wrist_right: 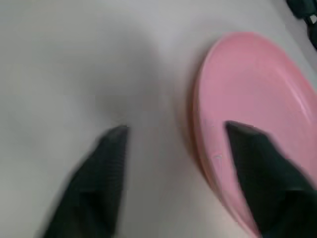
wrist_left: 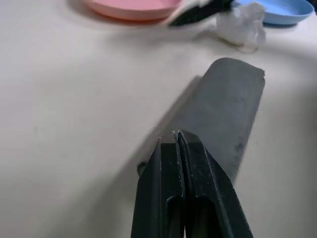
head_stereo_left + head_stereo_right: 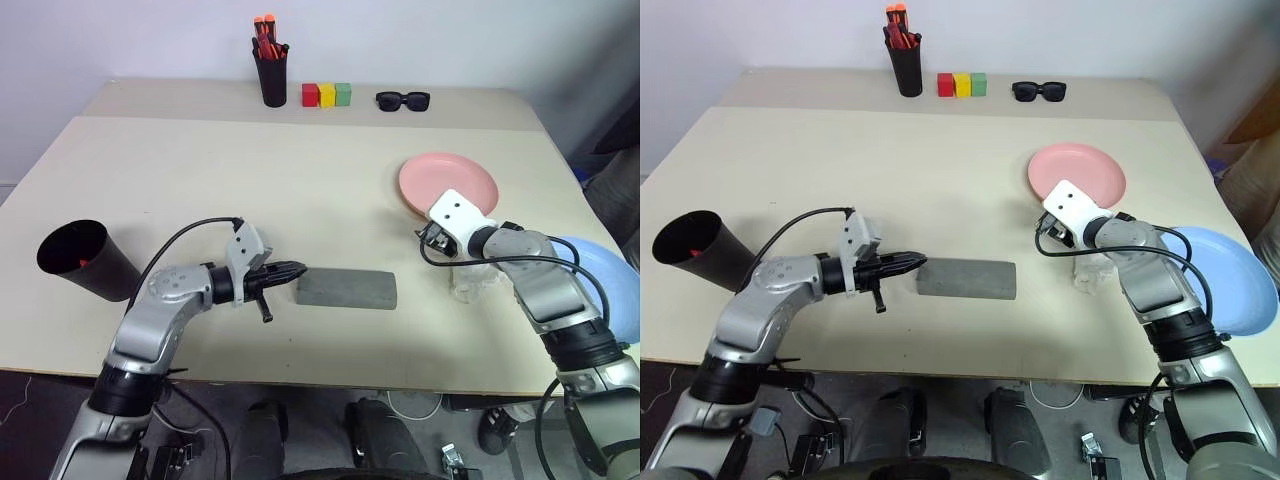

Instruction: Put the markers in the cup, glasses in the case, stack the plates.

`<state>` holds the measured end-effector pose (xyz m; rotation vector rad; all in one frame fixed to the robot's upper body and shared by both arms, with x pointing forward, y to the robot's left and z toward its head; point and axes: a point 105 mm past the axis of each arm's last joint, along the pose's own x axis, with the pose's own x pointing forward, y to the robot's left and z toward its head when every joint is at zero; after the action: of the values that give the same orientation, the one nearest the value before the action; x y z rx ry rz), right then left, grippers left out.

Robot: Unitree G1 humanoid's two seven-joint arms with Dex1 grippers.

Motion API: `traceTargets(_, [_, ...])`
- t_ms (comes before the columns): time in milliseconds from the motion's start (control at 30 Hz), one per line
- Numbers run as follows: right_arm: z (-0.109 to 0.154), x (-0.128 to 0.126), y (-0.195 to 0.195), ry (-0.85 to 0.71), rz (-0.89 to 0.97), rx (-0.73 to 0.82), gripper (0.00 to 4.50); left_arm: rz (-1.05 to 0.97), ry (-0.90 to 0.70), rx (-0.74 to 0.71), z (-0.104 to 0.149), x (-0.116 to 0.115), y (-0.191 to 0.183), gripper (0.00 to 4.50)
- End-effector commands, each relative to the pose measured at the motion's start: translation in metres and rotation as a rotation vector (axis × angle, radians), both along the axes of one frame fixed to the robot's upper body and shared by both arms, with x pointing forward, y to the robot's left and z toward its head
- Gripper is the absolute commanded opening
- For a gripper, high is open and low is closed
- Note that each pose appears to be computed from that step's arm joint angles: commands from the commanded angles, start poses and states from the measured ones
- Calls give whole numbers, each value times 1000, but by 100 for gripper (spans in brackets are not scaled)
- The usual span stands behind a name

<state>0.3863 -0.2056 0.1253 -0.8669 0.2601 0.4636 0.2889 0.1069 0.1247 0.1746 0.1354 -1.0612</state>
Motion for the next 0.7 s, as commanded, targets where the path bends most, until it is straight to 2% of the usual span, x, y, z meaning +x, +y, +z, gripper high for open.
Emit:
traceTargets(33, [11, 15, -5, -95, 8, -94, 323, 23, -81, -67, 24, -8, 2, 0])
traceTargets(200, [5, 28, -14, -145, -23, -163, 323, 96, -99, -91, 24, -15, 5, 0])
traceTargets(233, [5, 29, -14, -156, -19, -178, 300, 107, -101, -95, 24, -16, 5, 0])
traceTargets(300, [5, 31, -15, -179, -2, -218, 240, 122, -104, -106, 25, -17, 4, 0])
traceTargets(433, [6, 31, -12, -215, 4, -212, 34, 137, -107, -126, 26, -17, 2, 0])
traceTargets(467, [6, 31, -11, -222, 7, -217, 3, 137, -101, -129, 26, -17, 1, 0])
traceTargets(700, [20, 20, -18, -393, 1, -362, 3, 209, -126, -166, 26, -2, 7, 0])
